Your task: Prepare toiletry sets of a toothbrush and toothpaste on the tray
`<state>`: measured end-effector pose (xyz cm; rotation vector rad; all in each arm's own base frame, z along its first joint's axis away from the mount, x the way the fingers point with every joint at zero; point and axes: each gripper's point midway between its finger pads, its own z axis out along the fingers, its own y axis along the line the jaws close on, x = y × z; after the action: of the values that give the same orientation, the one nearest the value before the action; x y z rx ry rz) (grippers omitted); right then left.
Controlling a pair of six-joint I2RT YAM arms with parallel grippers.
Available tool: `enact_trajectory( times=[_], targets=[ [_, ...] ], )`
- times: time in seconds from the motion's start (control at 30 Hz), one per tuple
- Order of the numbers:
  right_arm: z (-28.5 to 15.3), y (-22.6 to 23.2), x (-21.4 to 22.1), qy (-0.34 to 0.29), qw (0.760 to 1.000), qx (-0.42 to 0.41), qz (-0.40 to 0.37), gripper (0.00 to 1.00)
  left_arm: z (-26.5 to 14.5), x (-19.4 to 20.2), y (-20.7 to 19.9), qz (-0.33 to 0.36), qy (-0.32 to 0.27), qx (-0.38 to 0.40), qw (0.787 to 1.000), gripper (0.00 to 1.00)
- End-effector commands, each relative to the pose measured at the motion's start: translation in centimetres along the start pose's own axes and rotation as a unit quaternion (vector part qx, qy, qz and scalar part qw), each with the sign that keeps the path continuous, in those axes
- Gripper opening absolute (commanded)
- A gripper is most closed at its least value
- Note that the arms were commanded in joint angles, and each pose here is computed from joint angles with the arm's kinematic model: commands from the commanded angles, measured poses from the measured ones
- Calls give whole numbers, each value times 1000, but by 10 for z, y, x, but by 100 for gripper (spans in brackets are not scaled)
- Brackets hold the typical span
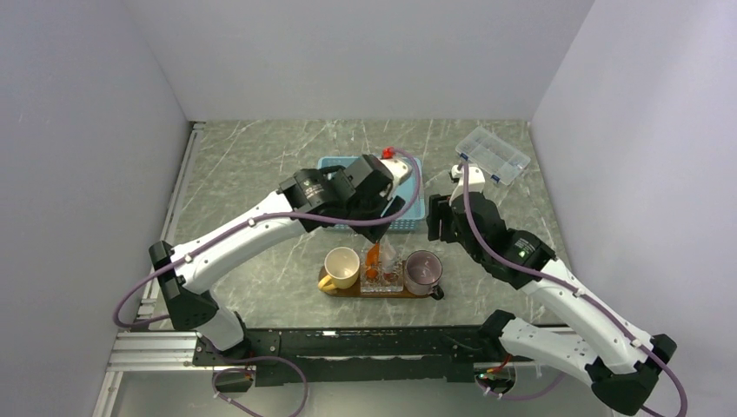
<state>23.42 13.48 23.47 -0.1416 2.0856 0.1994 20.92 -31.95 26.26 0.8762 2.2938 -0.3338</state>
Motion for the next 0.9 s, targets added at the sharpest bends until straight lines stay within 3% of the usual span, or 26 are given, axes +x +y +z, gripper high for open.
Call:
enact_trajectory(
  times=[0.0, 0.17, 0.23, 0.27, 0.53, 0.67, 0.87],
  targets=[
    [-4, 12, -33, -30, 999, -19, 7, 65, -16, -26, 29, -23, -44, 1, 999, 76],
    [2, 21, -44, -33, 999, -25, 5, 66, -5, -34, 65, -50, -43, -21, 998, 82],
    [5, 25, -46, -30, 999, -28, 3, 66, 3, -39, 82, -65, -42, -38, 996, 98],
    [6, 26, -47, -29, 999, -28, 3, 66, 8, -40, 86, -69, -39, -40, 996, 99],
    [9, 35, -47, -23, 998, -50, 0, 66, 51, -48, 129, -107, -16, -89, 990, 99],
    [10, 38, -43, -18, 998, -61, -4, 66, 80, -45, 140, -141, 0, -75, 987, 99],
    [7, 38, -40, -18, 998, -67, -12, 67, 121, -40, 152, -187, 17, -49, 981, 88]
  ],
)
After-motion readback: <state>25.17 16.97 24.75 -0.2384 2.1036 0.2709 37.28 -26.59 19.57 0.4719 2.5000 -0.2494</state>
